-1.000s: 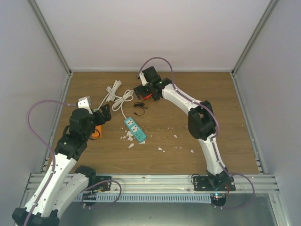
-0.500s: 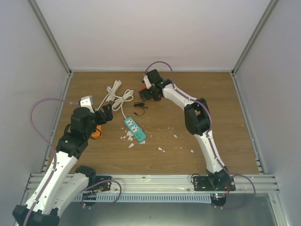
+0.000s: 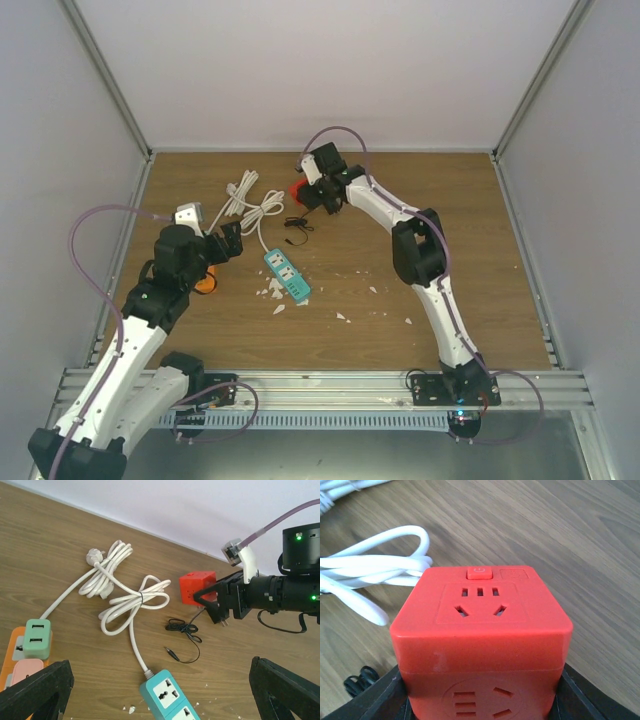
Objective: Insert the plug
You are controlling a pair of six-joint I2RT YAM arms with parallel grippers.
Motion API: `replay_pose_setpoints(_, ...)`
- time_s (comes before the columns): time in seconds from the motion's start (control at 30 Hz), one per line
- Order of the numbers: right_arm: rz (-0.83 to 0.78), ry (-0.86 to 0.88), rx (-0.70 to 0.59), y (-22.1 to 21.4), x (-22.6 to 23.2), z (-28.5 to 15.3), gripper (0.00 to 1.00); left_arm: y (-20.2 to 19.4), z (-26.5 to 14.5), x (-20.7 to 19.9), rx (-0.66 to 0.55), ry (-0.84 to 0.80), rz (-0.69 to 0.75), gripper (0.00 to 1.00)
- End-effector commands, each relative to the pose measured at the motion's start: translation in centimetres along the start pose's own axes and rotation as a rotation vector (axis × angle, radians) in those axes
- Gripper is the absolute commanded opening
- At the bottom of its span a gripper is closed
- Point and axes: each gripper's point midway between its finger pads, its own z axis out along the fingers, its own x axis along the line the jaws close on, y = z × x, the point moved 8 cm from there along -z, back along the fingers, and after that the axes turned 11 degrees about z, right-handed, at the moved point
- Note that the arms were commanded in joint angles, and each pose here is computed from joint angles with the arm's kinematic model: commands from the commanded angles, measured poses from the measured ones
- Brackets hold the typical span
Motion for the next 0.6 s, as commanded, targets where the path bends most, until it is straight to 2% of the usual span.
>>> replay_pose_setpoints(0.0,-0.069,0.102,-0.197,4.3,1.8,-6.2,0.14,1.4,-0.5,-0.4,-0.068,-0.034,0.001,0.99)
replay_pose_setpoints(0.17,-0.226,0.427,-0.331,3.1,7.5,-13.8,0.15,1.7,-1.4,-0.9,-0.095,-0.095,0.010,0.99)
replay_pose_setpoints(0.33,-0.302,0.686,-0.326,-0.4,11.3,-19.4,0.15,1.1,-1.8,-2.9,-0.130,-0.341,0.083,0.99)
replay_pose_setpoints(0.57,-0.326,0.893,-0.353,-3.3,12.7,-24.2,0.14,0.1,-2.8,-5.1,-0.228,-0.646,0.189,0.99)
